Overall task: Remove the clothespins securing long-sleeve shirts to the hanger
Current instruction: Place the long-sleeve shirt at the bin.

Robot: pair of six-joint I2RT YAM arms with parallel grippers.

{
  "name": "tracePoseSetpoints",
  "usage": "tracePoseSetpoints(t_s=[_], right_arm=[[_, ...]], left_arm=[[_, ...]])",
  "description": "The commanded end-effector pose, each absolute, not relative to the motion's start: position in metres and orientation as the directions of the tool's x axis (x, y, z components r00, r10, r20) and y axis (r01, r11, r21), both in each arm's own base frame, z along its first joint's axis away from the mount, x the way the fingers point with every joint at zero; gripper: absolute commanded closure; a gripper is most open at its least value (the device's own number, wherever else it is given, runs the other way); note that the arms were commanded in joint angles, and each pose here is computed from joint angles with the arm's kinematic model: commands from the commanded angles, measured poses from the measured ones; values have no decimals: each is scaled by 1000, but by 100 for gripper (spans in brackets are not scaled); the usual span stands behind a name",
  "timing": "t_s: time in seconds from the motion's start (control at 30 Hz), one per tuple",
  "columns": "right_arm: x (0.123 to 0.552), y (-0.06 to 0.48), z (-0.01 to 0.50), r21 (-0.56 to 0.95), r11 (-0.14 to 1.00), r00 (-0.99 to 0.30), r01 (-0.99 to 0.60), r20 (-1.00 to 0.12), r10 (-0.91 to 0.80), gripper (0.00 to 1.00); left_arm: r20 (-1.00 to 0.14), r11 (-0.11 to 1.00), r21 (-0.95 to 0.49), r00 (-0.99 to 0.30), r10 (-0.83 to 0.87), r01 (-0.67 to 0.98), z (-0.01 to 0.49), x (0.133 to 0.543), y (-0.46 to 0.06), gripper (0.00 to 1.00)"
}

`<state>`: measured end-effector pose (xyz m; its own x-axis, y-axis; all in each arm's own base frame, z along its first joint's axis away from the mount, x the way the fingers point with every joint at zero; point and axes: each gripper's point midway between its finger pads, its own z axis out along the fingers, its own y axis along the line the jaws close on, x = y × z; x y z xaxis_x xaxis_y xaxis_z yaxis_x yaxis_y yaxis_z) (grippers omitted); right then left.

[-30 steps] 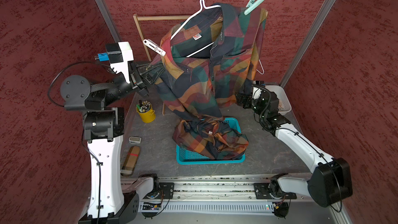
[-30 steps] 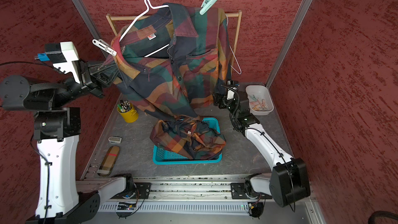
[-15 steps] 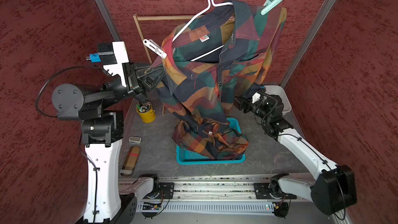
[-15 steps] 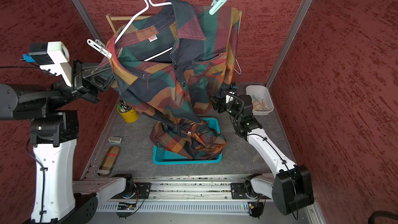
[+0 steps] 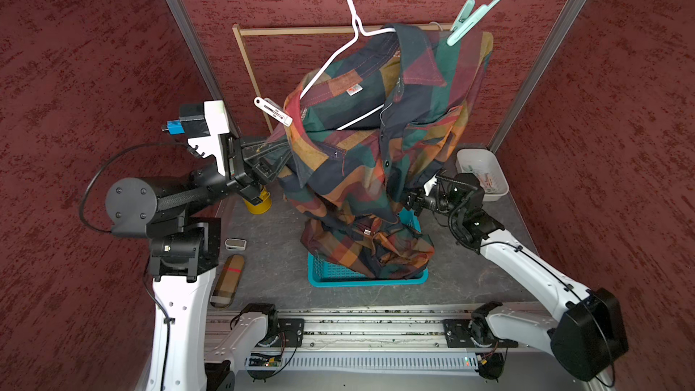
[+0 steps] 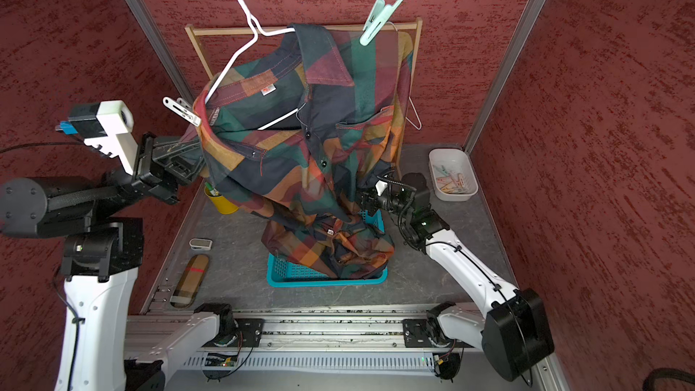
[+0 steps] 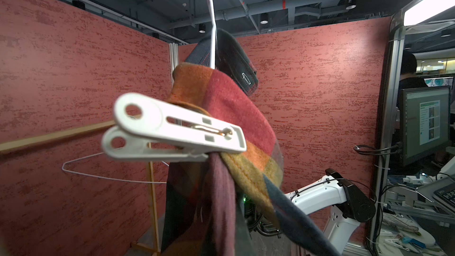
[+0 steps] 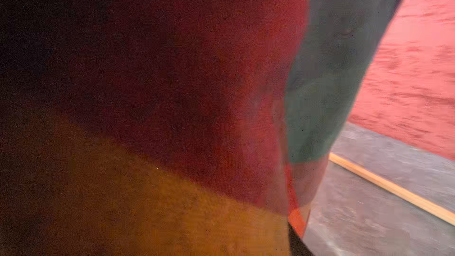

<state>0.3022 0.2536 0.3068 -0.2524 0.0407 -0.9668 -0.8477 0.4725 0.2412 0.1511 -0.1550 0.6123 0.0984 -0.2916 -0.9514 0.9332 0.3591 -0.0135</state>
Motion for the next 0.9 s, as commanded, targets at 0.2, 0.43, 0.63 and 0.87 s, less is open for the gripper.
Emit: tracePoseSetpoints(t_s=[0.2,0.43,0.63,0.87], right_arm=[[237,281,267,298,276,-325,-914,-944,-55,55],[210,286,220,415,269,-457,-869,-882,-114,54],[216,275,172,516,421,-608,-746,-786,-113,53],[220,249,127,561,599,-739,-571,-669,-78,47]], left_arm=[[-946,328,-259,-170,-276,909,533,168,-158,100],[-904,290,-421,-374,-207,859,447,191,-160,100],[-910,279,-414,-394,-130,866,379,190,-161,100],[-933,342,-355,-355,-68,870,339,193,-159,100]])
